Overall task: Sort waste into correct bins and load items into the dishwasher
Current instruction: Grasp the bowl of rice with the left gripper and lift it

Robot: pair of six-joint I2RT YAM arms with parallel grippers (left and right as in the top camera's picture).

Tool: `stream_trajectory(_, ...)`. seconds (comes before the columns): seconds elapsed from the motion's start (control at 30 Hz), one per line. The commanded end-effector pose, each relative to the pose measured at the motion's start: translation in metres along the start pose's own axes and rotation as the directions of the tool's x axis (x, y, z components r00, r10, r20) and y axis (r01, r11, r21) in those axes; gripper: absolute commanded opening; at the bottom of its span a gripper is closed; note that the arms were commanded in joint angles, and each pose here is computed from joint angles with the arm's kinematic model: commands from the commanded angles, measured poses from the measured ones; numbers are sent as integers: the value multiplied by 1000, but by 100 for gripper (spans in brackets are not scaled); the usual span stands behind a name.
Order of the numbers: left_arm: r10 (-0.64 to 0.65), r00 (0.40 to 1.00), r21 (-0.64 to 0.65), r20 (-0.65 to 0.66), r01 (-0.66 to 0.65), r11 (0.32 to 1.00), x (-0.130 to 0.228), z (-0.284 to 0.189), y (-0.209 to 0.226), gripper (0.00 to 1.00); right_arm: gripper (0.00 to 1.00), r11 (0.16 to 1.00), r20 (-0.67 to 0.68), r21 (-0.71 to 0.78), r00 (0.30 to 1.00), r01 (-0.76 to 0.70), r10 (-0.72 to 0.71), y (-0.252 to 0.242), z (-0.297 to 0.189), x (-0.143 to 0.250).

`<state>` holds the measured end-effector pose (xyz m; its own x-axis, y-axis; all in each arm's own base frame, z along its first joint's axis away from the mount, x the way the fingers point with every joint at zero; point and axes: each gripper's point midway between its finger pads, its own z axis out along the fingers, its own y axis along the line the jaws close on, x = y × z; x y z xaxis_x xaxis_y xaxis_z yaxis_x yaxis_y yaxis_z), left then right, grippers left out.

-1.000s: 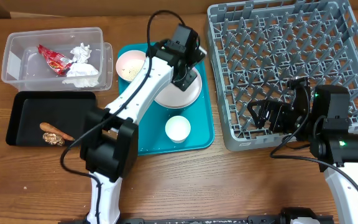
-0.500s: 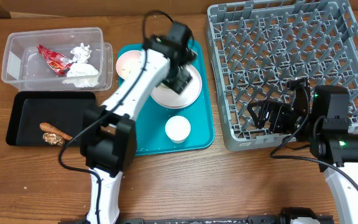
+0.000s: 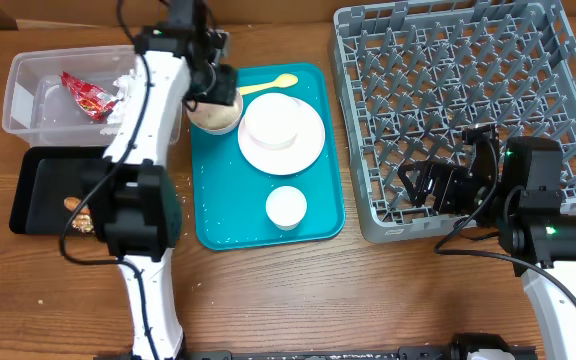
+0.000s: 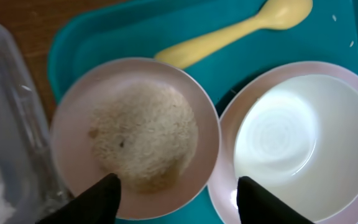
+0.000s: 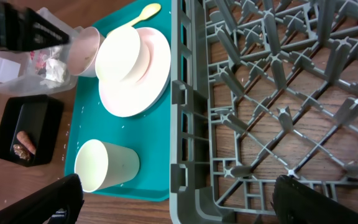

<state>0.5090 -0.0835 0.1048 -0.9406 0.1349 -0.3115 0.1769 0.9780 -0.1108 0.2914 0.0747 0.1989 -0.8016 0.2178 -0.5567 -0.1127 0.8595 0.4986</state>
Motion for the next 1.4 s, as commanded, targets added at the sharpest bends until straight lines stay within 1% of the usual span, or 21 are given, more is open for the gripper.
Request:
stream_trajectory(0.0,-2,992,-4,-125,1,1000,28,21,-10,59,100,1000,28,-3,999,23,-23,6,-6,-10)
stream_trajectory(0.07,74,981,2,-178,-74,997,41,19,-9,59,100,1000,26,-2,999,22,-22,6,-6,-9)
stream_trajectory(0.13,176,964,26,-197,-175,984,46,18,-9,59,100,1000,30,-1,999,24,-24,6,-6,-10)
stream_trajectory(0.2,246,948,25,-201,-246,969,47,19,-6,59,100,1000,34,11,999,24,-24,3,-6,-11)
stream_trajectory(0.3,296,936,-31,-190,-307,951,39,27,7,56,100,1000,31,15,999,21,-22,3,-6,-10)
stream_trajectory(0.33,316,931,-29,-184,-327,945,36,32,8,54,100,1000,30,15,999,21,-21,3,-6,-10)
stream_trajectory(0.4,330,927,-27,-181,-340,940,35,39,9,51,100,1000,30,15,999,21,-21,3,-6,-10)
stream_trajectory(0.43,348,921,-7,-176,-355,935,35,42,6,48,100,1000,29,16,999,21,-21,3,-6,-10)
stream_trajectory(0.5,361,917,24,-167,-362,932,35,42,1,45,100,1000,29,15,999,21,-21,3,-6,-10)
stream_trajectory(0.57,366,916,35,-165,-365,930,36,42,-2,45,100,1000,30,15,999,21,-22,3,-6,-10)
stream_trajectory(0.67,404,896,51,-183,-401,914,41,42,-2,45,100,1000,30,16,999,21,-21,3,-6,-10)
stream_trajectory(0.8,406,897,48,-176,-404,913,40,45,-1,43,100,1000,30,15,999,21,-22,3,-6,-10)
stream_trajectory(0.87,410,894,51,-179,-408,911,43,49,-2,43,100,1000,30,15,999,21,-22,3,-6,-10)
stream_trajectory(0.93,413,890,51,-196,-411,910,49,54,-2,41,100,1000,30,16,999,21,-21,3,-6,-10)
stream_trajectory(1.13,413,889,51,-197,-411,910,52,61,-1,29,100,1000,30,16,999,21,-22,3,-6,-10)
stream_trajectory(1.17,412,889,45,-200,-411,910,53,62,0,20,100,1000,29,16,999,21,-21,3,-6,-10)
stream_trajectory(1.23,395,897,39,-196,-396,917,51,63,0,13,100,1000,30,16,999,21,-22,3,-6,-10)
stream_trajectory(1.37,395,899,36,-189,-395,918,51,66,-1,11,100,1000,29,16,999,21,-21,3,-6,-10)
